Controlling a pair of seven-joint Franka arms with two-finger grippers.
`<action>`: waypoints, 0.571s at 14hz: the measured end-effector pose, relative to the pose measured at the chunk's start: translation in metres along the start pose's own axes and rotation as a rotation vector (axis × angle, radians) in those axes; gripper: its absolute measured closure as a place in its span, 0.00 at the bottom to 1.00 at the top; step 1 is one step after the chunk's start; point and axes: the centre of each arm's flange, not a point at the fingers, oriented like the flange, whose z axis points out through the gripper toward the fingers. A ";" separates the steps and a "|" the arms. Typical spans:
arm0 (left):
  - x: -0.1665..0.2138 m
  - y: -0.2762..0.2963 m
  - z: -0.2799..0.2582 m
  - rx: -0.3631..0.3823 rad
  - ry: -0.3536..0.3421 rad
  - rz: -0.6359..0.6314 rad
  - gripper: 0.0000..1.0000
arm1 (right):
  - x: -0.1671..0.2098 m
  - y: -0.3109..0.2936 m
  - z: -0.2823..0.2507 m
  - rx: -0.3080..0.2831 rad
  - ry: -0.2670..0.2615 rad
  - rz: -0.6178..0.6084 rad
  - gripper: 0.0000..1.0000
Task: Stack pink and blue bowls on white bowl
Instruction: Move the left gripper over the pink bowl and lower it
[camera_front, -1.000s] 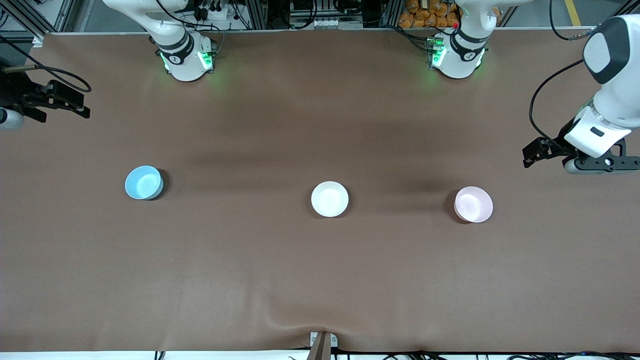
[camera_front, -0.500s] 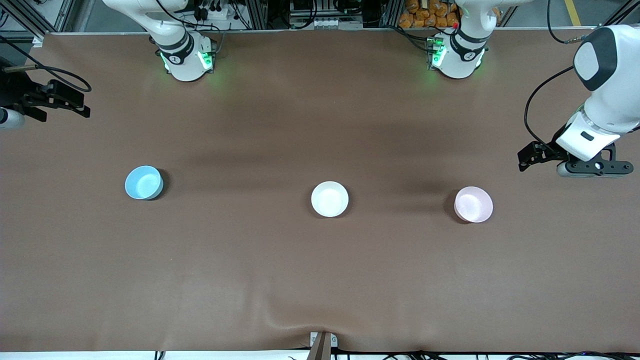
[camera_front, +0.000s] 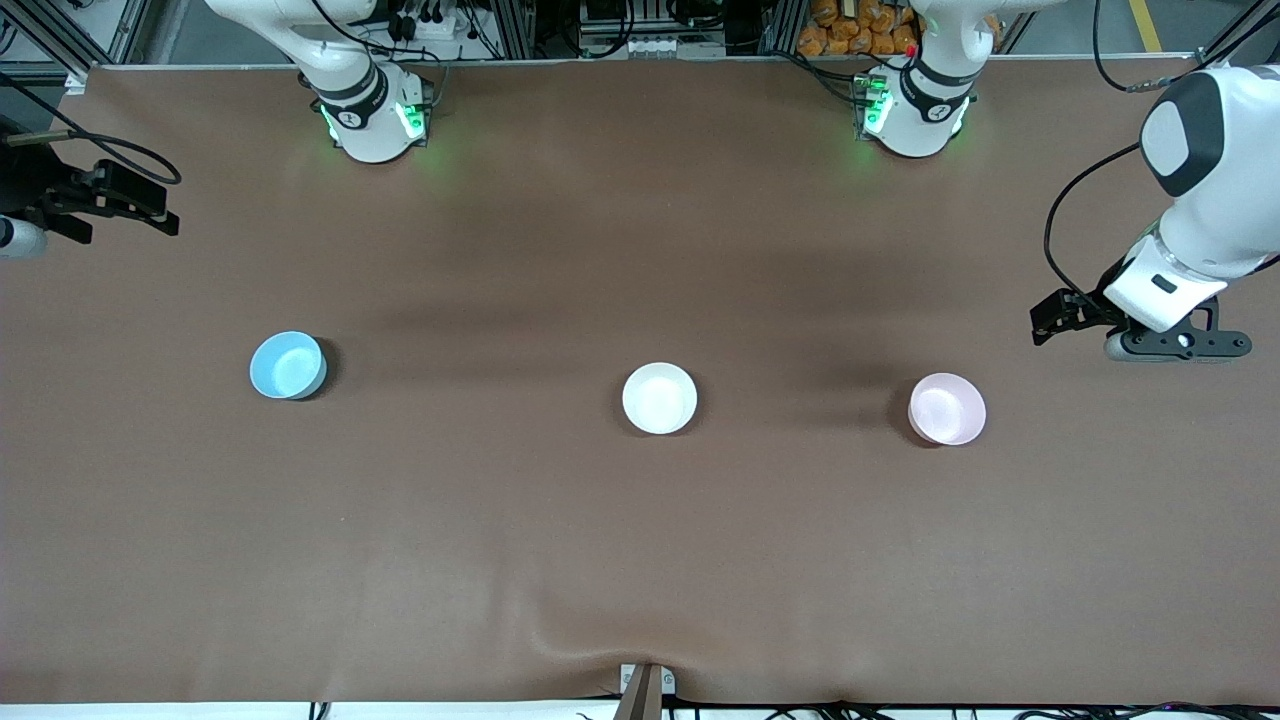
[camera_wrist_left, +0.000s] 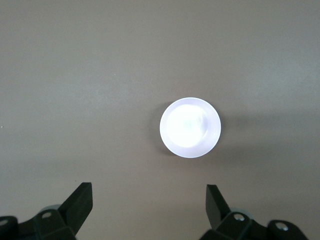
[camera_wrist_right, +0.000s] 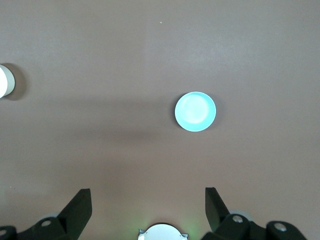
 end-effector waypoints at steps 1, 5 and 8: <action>0.000 0.000 0.002 0.000 0.004 0.000 0.00 | 0.000 0.000 0.000 0.000 0.000 0.000 0.00; -0.004 -0.007 0.020 0.002 0.018 0.013 0.00 | 0.000 0.001 0.000 0.000 0.000 0.001 0.00; -0.009 -0.023 0.032 0.003 0.009 0.034 0.00 | 0.000 0.001 0.000 0.000 -0.002 0.001 0.00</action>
